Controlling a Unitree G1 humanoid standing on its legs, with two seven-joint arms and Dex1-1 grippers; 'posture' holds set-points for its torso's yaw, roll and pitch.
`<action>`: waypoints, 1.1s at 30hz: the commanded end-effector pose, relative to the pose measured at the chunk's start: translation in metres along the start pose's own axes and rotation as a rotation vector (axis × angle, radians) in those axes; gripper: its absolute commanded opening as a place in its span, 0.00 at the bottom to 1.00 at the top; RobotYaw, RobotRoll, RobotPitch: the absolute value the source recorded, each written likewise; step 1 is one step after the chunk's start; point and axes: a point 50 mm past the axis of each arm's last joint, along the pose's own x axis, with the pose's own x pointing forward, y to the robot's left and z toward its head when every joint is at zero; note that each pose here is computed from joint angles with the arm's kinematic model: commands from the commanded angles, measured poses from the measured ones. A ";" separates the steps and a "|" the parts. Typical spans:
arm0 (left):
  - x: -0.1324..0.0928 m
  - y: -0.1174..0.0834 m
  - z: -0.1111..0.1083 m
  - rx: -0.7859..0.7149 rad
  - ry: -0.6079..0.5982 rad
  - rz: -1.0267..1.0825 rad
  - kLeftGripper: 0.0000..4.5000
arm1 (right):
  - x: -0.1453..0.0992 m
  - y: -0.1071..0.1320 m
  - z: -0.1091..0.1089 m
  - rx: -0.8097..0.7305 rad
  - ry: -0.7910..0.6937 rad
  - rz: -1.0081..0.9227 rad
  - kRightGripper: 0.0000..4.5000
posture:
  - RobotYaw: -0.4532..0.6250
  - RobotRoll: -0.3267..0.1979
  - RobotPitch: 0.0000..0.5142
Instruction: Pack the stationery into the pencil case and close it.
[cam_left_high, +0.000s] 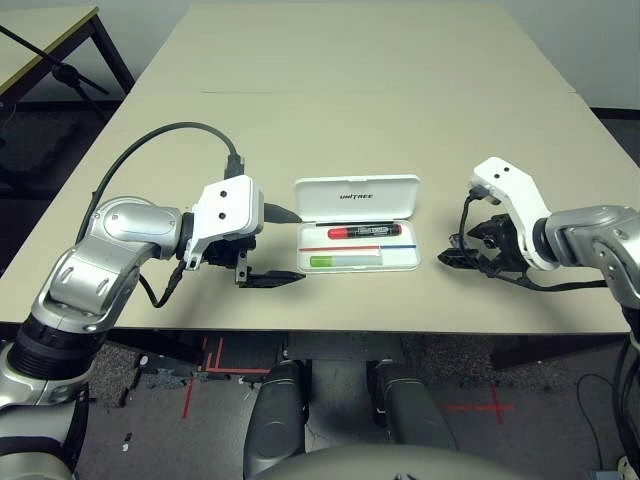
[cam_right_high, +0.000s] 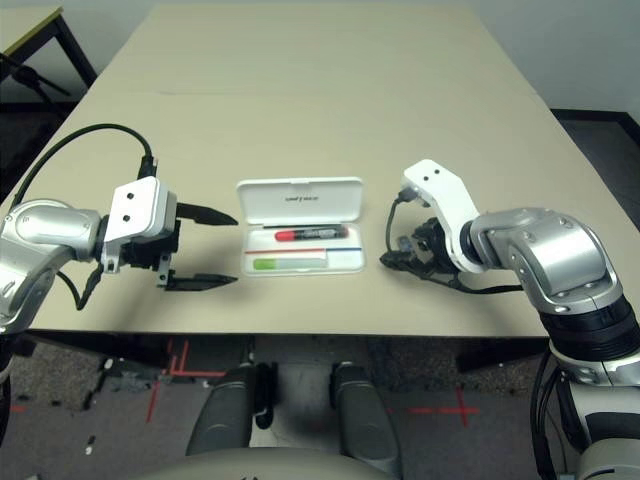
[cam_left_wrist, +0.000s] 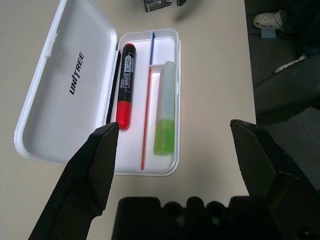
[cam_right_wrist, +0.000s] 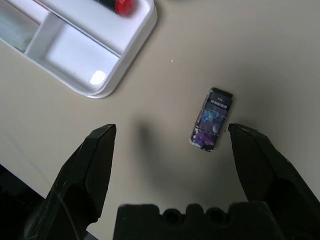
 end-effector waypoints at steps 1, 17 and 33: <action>0.002 -0.005 0.001 0.002 0.006 -0.022 0.99 | 0.006 -0.002 -0.006 -0.004 0.010 -0.029 1.00 | 0.45 0.62 0.29; 0.001 -0.009 0.001 0.004 0.026 -0.026 0.99 | 0.031 -0.006 -0.019 0.012 0.018 -0.020 1.00 | 0.47 0.62 0.29; 0.002 -0.009 -0.001 0.007 0.038 -0.038 1.00 | 0.034 -0.019 -0.019 -0.071 -0.021 -0.057 0.07 | 0.47 0.62 0.28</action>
